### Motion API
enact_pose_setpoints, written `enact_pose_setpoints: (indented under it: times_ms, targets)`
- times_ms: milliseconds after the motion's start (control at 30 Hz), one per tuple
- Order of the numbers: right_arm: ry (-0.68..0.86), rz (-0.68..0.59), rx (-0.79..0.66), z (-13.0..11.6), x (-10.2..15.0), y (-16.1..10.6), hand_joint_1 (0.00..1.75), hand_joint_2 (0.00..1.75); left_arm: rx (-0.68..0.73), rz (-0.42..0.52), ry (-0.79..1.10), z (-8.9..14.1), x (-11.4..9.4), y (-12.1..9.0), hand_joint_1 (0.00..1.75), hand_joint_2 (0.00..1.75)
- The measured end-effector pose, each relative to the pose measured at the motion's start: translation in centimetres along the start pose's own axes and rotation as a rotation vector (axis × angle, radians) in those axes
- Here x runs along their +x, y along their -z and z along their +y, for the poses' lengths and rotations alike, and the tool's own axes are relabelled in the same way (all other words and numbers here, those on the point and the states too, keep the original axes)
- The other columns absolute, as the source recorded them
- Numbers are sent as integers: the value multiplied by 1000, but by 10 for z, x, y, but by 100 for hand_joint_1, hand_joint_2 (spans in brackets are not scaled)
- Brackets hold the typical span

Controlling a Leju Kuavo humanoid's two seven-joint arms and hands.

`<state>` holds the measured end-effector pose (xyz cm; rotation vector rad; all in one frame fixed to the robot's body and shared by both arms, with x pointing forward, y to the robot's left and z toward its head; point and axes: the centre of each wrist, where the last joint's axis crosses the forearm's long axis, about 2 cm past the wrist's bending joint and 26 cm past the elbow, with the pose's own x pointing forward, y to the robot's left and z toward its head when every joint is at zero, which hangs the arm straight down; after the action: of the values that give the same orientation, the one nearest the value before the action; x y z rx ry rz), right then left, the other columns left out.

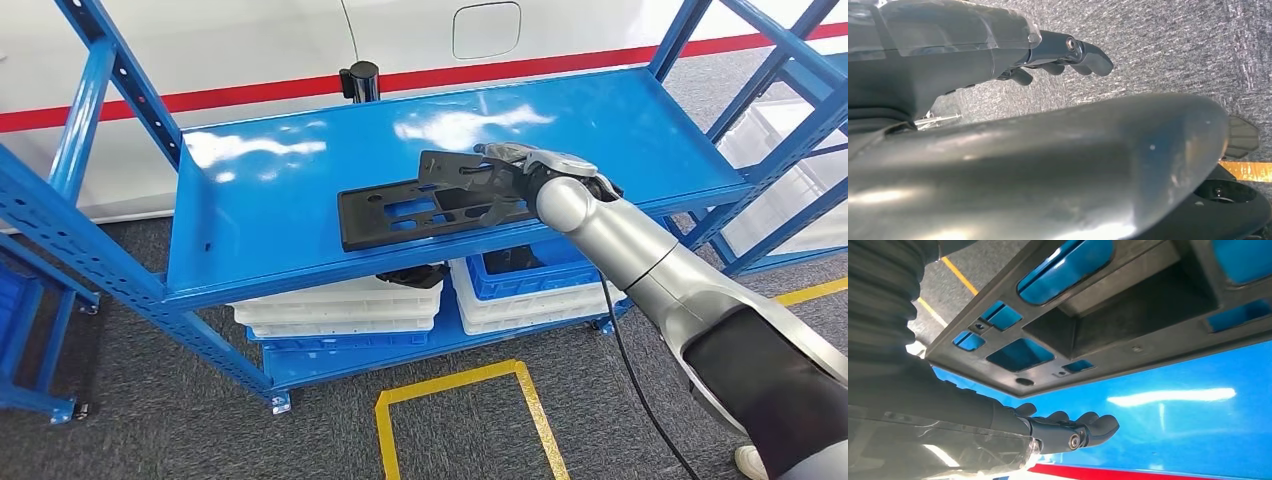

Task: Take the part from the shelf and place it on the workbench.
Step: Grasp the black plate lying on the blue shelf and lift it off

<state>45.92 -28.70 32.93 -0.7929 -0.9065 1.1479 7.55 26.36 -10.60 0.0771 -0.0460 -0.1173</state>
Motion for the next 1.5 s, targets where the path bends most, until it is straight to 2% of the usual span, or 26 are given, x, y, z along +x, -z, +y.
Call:
enact_pose_setpoints:
  times_ms: [200,1033,1500]
  targets:
    - [45,-37,20,1,5,-1,0,175,-1,1,-4,0,0,0,0,0]
    - [-59,-33,36,10,13,0,0,175,-2,3,-4,0,0,0,0,0]
    - [-57,-33,51,5,14,1,0,175,-5,2,-14,-1,0,0,0,0]
